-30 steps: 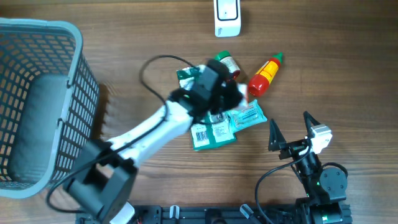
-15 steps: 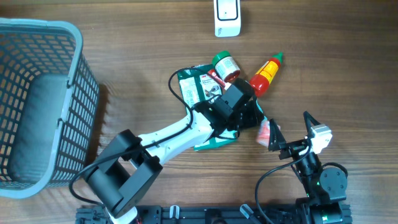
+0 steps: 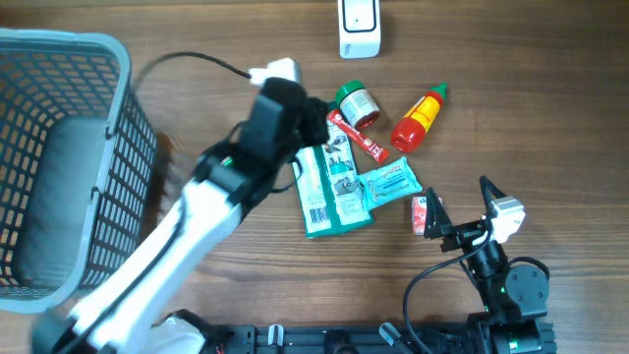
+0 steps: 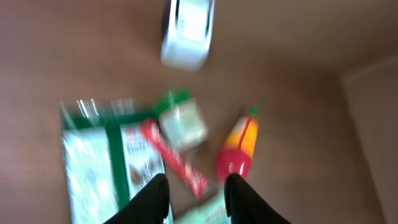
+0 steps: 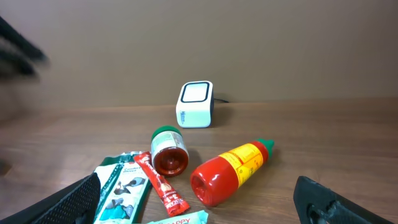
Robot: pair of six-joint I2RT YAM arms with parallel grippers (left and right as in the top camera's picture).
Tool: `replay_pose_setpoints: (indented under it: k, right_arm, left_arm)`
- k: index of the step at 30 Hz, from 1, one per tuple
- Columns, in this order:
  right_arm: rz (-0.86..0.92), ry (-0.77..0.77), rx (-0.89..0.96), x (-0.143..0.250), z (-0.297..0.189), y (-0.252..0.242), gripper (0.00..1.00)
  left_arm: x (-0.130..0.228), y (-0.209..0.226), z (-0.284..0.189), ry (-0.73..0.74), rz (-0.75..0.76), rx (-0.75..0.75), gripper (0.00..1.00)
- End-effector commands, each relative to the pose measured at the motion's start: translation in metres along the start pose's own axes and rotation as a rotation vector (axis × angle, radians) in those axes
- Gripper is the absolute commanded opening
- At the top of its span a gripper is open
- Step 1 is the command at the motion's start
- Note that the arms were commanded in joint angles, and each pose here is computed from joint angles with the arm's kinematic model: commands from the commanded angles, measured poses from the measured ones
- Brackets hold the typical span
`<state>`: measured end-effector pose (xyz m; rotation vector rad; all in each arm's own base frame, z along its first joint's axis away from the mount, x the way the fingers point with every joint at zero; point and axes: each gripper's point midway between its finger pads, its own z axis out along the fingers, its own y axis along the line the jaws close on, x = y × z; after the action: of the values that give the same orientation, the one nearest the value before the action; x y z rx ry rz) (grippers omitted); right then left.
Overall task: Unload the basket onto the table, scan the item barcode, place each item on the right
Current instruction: 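Carry the tissue pack out and drop it near the right gripper, then retract the left arm and grasp the tissue pack with the right gripper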
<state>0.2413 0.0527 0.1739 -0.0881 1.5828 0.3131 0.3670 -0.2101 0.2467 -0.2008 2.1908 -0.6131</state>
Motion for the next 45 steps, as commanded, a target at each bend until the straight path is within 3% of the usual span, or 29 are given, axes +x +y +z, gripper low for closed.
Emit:
replay_pose_setpoints:
  k: [1,5,8,13,20,22,26,29,34,37,43,45]
  right_arm:
    - [-0.013,-0.005,0.007,-0.001,0.0,-0.001,1.0]
    - [-0.013,-0.005,0.007,-0.001,0.0,-0.001,1.0]
    - [-0.013,-0.005,0.007,-0.001,0.0,-0.001,1.0]
    - [-0.013,-0.005,0.007,-0.001,0.0,-0.001,1.0]
    - [0.018,-0.02,-0.008,-0.005,0.0,0.001,1.0]
    - [0.14,0.001,-0.036,-0.001,0.0,0.006,1.0]
    - [0.566,0.043,-0.128,0.0,-0.001,0.023,1.0]
    - [0.759,0.093,-0.206,0.0,-0.004,0.038,1.0]
    - [0.883,0.166,-0.294,0.002,-0.009,0.055,1.0]
    - [1.027,0.251,-0.363,0.004,-0.015,0.07,1.0]
    - [0.934,0.254,-0.385,0.007,-0.016,0.073,0.99]
    - [0.942,0.281,-0.343,0.015,-0.013,0.069,0.99]
  left_arm:
    - [-0.094,0.019,-0.084,-0.44,0.111,-0.18,0.39]
    - [-0.163,0.018,-0.183,-0.822,0.105,-0.235,0.44]
    - [-0.185,0.015,-0.231,-0.958,0.211,-0.298,0.45]
    - [-0.188,0.023,-0.257,-0.957,0.451,-0.483,0.56]
    - [-0.19,0.022,-0.26,-0.917,0.658,-0.592,0.75]
    - [-0.187,0.024,-0.268,-0.923,0.635,-0.565,0.77]
    - [-0.172,0.032,-0.295,-0.937,0.504,-0.408,0.78]
    - [-0.157,0.041,-0.319,-0.94,0.42,-0.293,0.78]
    - [-0.139,0.065,-0.381,-1.069,0.263,-0.239,0.79]
    - [-0.115,0.076,-0.398,-1.071,0.215,-0.231,0.79]
    - [-0.075,0.103,-0.355,-0.899,0.226,-0.294,0.9]
    - [-0.07,0.105,-0.335,-0.854,0.209,-0.252,0.91]
